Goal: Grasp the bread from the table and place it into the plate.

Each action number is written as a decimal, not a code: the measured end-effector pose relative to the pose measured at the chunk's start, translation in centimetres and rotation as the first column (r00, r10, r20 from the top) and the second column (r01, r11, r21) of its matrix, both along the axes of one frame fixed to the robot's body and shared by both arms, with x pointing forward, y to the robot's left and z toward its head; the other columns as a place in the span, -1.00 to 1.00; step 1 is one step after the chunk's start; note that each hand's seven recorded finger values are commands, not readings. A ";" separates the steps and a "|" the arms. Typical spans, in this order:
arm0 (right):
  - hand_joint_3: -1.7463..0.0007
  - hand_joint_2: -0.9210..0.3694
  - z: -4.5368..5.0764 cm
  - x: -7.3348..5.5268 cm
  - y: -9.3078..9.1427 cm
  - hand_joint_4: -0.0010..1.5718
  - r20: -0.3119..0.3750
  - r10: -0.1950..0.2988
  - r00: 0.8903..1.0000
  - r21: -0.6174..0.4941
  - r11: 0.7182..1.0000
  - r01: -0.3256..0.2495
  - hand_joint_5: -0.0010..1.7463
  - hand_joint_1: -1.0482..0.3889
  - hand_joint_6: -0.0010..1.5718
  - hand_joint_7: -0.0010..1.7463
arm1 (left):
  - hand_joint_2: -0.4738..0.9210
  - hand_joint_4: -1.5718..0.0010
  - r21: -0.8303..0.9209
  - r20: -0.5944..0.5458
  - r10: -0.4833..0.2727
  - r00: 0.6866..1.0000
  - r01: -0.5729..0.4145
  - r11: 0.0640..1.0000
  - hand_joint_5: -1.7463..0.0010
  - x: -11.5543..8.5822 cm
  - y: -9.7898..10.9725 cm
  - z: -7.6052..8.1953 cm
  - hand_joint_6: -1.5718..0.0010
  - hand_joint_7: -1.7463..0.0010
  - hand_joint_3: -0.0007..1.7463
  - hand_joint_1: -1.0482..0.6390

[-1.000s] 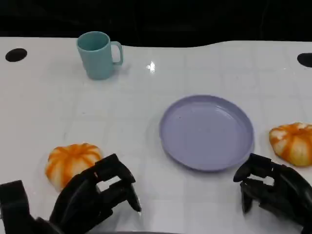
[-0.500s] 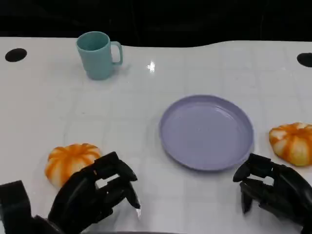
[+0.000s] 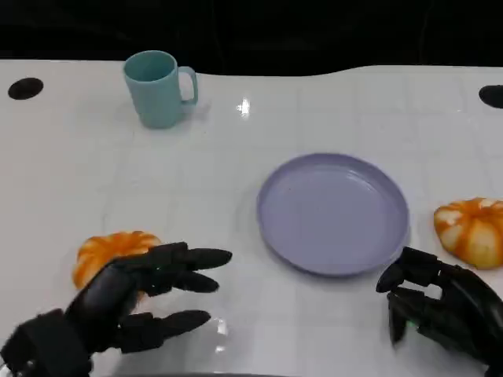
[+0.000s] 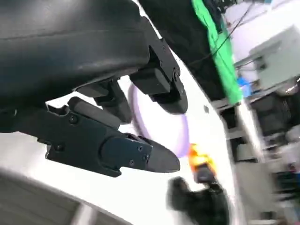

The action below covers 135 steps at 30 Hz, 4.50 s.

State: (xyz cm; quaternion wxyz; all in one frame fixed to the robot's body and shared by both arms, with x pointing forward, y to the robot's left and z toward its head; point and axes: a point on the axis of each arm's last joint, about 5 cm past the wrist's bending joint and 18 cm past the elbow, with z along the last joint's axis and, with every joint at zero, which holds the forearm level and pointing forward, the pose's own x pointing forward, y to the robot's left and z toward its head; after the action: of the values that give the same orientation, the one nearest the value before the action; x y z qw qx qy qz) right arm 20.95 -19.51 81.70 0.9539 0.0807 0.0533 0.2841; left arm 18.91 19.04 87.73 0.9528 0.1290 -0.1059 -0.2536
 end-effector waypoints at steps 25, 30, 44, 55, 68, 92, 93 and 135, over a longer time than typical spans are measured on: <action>0.72 -1.00 -0.01 -0.3 0.0 -0.16 -0.003 -0.006 1.000 0.002 1.000 0.006 1.00 -0.26 -0.12 0.55 | 0.84 0.82 0.841 0.391 0.013 0.920 -0.364 0.400 0.99 -1.3 0.0 6.3 0.69 0.99 -1.00 -0.38; 0.70 -1.00 -0.04 -0.4 0.0 -0.17 0.004 -0.006 1.000 -0.001 1.000 0.006 1.00 -0.25 -0.15 0.55 | 0.81 0.85 0.879 0.366 -0.006 0.931 -0.343 0.332 1.00 -0.8 -0.4 6.5 0.70 1.00 -1.00 -0.33; 0.72 -1.00 -0.20 -0.5 0.0 -0.17 0.006 -0.003 1.000 0.004 1.000 0.003 1.00 -0.28 -0.13 0.54 | 0.83 0.85 0.941 0.221 0.016 0.975 -0.217 0.259 1.00 2.3 -0.8 3.7 0.74 1.00 -1.00 -0.28; 0.72 -1.00 -0.18 -0.4 0.0 -0.16 0.010 -0.003 1.000 -0.003 1.000 0.003 1.00 -0.27 -0.12 0.52 | 0.85 0.84 0.960 0.142 0.035 0.989 -0.146 0.239 0.99 4.6 -1.0 1.9 0.72 0.98 -0.99 -0.24; 0.70 -1.00 -0.09 -0.3 0.1 -0.16 0.002 -0.005 1.000 -0.003 1.000 0.006 1.00 -0.26 -0.12 0.55 | 0.99 0.30 0.930 0.135 0.019 0.991 -0.133 0.343 0.83 5.6 -0.7 0.6 0.27 0.94 -0.95 -0.03; 0.72 -1.00 0.07 -0.5 0.1 -0.17 -0.001 -0.007 1.000 0.001 1.000 0.007 1.00 -0.26 -0.13 0.54 | 0.96 0.11 0.794 0.372 0.031 0.928 -0.335 0.507 -1.00 6.3 0.5 -0.8 -0.08 -0.01 -0.46 -0.12; 0.72 -1.00 0.08 -0.4 0.1 -0.17 -0.001 -0.006 1.000 0.001 1.000 0.006 1.00 -0.26 -0.13 0.54 | 0.88 0.09 0.793 0.374 0.030 0.927 -0.337 0.508 -1.00 6.3 0.5 -0.7 0.07 -0.46 -0.54 -0.09; 0.74 -1.00 -0.15 -0.3 0.0 -0.15 -0.004 0.007 1.000 0.026 1.000 -0.007 1.00 -0.25 -0.10 0.55 | 0.62 -0.01 0.517 0.550 -0.070 0.832 -0.273 0.811 -1.00 10.3 -8.4 3.6 0.24 -1.00 -0.11 -0.06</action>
State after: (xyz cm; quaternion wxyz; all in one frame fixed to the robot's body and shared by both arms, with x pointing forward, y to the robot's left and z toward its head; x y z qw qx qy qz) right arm 20.66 -19.51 81.55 0.9516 0.0935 0.0517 0.2881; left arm 29.17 10.67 91.33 0.8103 0.4832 -0.2831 -0.1724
